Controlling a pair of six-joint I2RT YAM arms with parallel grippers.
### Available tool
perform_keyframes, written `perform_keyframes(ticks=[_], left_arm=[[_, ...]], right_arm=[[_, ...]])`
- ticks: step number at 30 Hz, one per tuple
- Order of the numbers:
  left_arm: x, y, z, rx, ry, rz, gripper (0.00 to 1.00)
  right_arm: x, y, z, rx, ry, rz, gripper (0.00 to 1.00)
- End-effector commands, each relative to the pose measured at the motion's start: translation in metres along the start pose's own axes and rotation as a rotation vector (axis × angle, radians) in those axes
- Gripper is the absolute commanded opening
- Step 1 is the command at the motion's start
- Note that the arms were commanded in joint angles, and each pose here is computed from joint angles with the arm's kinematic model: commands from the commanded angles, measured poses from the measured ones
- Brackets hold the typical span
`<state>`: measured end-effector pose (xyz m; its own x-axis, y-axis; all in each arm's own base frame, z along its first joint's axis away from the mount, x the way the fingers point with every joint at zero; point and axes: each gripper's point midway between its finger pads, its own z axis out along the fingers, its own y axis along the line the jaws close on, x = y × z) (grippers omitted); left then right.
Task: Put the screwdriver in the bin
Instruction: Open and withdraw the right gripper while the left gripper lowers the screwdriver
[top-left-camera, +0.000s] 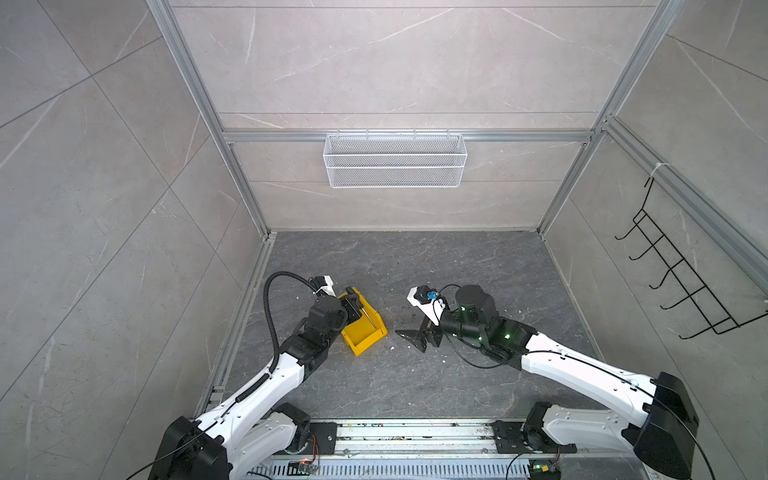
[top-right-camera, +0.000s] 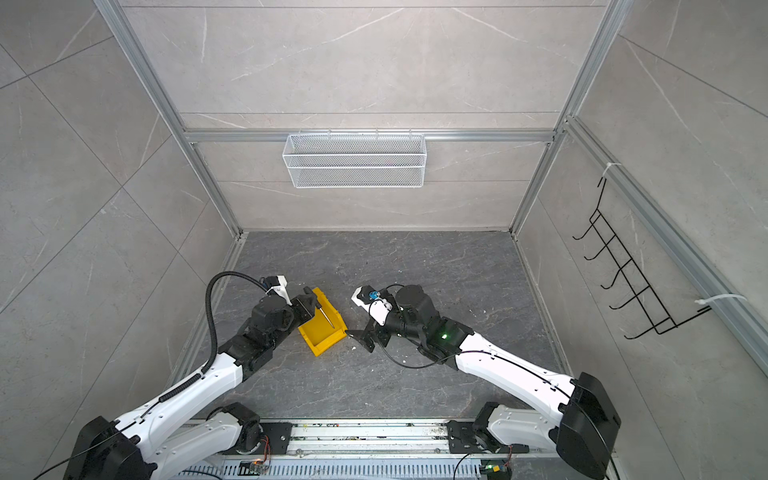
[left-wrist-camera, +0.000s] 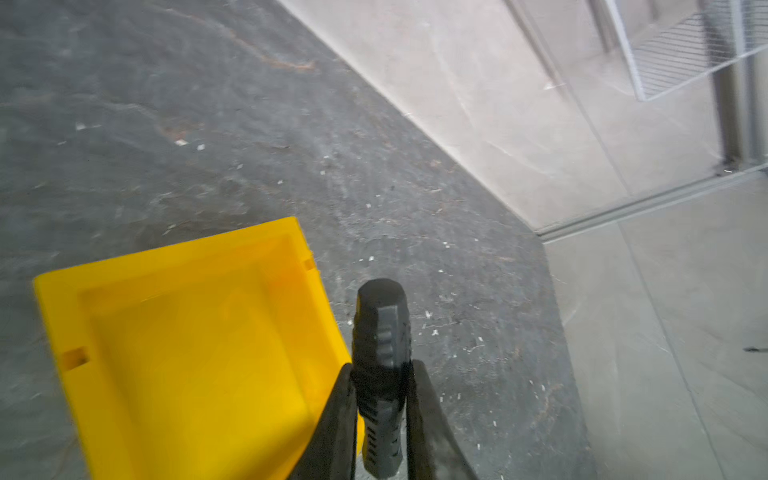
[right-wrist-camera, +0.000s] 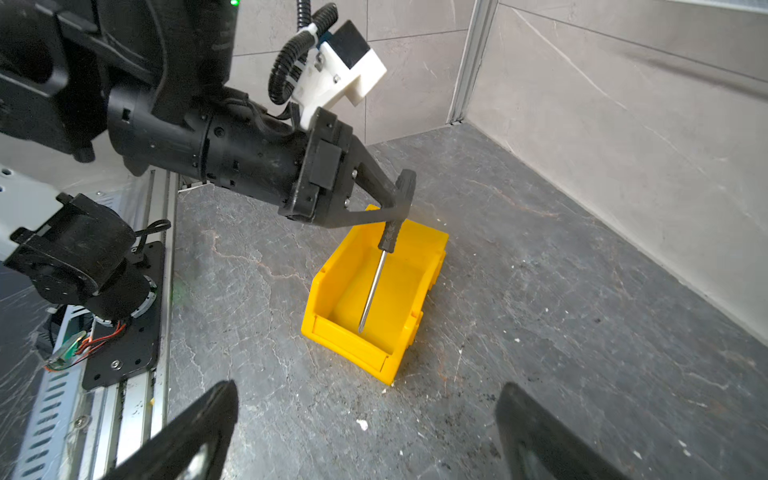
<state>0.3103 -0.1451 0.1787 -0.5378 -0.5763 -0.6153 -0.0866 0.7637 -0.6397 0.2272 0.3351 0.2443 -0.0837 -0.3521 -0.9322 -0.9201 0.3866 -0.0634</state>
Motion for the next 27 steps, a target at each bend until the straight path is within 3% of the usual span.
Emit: perform_keyframes(ticks=[1,5,15,27], left_arm=[[-0.006,0.032,-0.012,-0.216,0.001,-0.052,0.00],[-0.006,0.044,-0.011,-0.341,0.029,-0.060,0.00],[0.000,0.051,0.011,-0.473,0.084,-0.074,0.00],[0.018,0.059,0.033,-0.516,0.137,-0.095,0.00]], right_arm=[[-0.006,0.001,0.011,0.031,-0.030,-0.070,0.99],[-0.007,0.010,0.020,0.007,-0.024,-0.091,0.99],[0.001,0.016,0.018,0.012,0.003,-0.090,0.99],[0.007,0.014,0.014,0.030,0.023,-0.104,0.99]])
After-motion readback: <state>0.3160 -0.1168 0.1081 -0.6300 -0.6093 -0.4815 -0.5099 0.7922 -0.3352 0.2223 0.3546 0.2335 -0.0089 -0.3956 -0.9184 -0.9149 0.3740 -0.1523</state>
